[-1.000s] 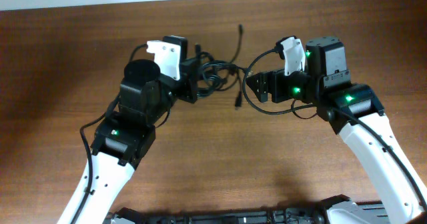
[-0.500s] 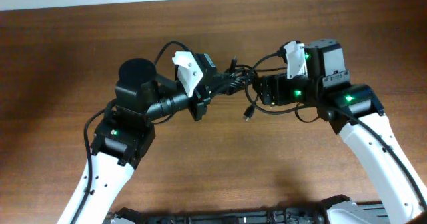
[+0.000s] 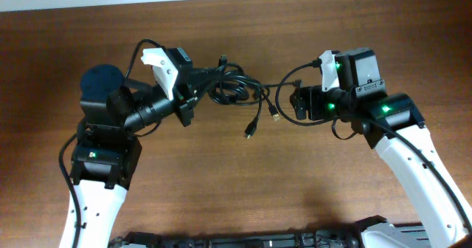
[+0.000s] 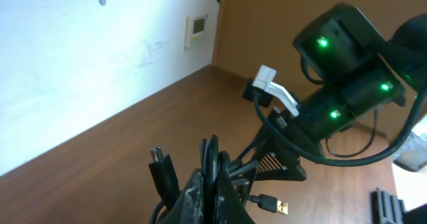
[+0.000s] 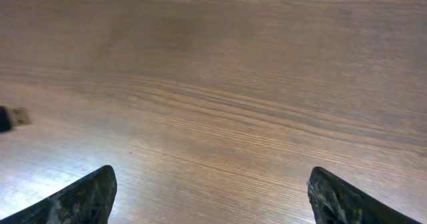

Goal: Untangle cables

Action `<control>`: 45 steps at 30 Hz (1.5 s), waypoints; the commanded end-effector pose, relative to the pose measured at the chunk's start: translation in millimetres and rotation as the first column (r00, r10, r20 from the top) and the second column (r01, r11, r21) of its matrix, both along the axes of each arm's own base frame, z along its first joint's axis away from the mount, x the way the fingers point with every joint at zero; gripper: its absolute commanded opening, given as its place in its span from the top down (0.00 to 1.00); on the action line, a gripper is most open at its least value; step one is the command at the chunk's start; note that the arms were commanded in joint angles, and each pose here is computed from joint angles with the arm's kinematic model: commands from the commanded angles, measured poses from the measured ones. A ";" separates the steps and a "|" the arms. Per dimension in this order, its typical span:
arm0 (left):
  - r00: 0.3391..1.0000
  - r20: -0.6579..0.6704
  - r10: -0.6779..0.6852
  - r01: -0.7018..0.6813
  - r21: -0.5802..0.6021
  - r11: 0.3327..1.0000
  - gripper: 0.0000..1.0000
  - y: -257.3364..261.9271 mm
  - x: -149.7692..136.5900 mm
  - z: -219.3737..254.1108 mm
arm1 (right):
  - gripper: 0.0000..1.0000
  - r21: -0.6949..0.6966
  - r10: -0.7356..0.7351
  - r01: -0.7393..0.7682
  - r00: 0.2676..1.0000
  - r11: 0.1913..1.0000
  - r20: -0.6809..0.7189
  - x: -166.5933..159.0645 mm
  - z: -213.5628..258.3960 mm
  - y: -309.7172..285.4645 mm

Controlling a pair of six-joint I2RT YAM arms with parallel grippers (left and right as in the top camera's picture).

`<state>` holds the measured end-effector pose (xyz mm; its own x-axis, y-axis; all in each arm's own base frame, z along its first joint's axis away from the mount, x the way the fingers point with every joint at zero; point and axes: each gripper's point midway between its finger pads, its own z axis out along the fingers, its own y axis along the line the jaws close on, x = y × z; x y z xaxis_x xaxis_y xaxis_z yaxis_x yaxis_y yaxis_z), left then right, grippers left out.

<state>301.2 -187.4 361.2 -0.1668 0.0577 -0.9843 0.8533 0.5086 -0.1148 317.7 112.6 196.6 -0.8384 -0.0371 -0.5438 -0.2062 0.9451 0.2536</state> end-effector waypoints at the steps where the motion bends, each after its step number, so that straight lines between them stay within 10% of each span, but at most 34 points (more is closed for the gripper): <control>1: 1.000 -0.005 0.015 -0.015 -0.003 1.000 1.00 3.2 -3.0 5.6 | 0.11 0.142 0.236 -0.244 0.969 0.959 0.070 -11.9 19.3 39.2; 9: 0.997 -0.004 0.078 -0.077 0.100 0.992 1.00 12.3 3.8 -17.0 | 0.11 0.285 0.471 -0.560 0.820 0.778 0.326 -33.0 76.4 85.0; 17: 0.939 -0.201 0.278 -0.291 -0.038 0.956 1.00 28.6 28.0 -8.1 | 0.11 0.434 0.348 -0.425 0.904 0.794 0.248 -25.0 86.9 87.6; 23: 0.799 -0.446 0.403 -0.502 -0.127 0.855 1.00 45.5 47.4 -16.7 | 0.12 0.377 0.569 -0.733 0.679 0.566 0.463 -61.3 111.6 108.0; 45: 0.930 -0.362 0.062 -0.189 -0.327 0.926 1.00 -70.7 2.5 30.7 | 0.16 0.228 0.587 -0.713 0.684 0.663 0.434 -47.1 86.2 103.0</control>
<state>309.0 -252.7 378.6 -0.4807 -0.3015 -0.8234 0.6442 0.5156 -0.5649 271.4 215.2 283.3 -0.4693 -0.2556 -0.8452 -0.8521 0.3822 0.3576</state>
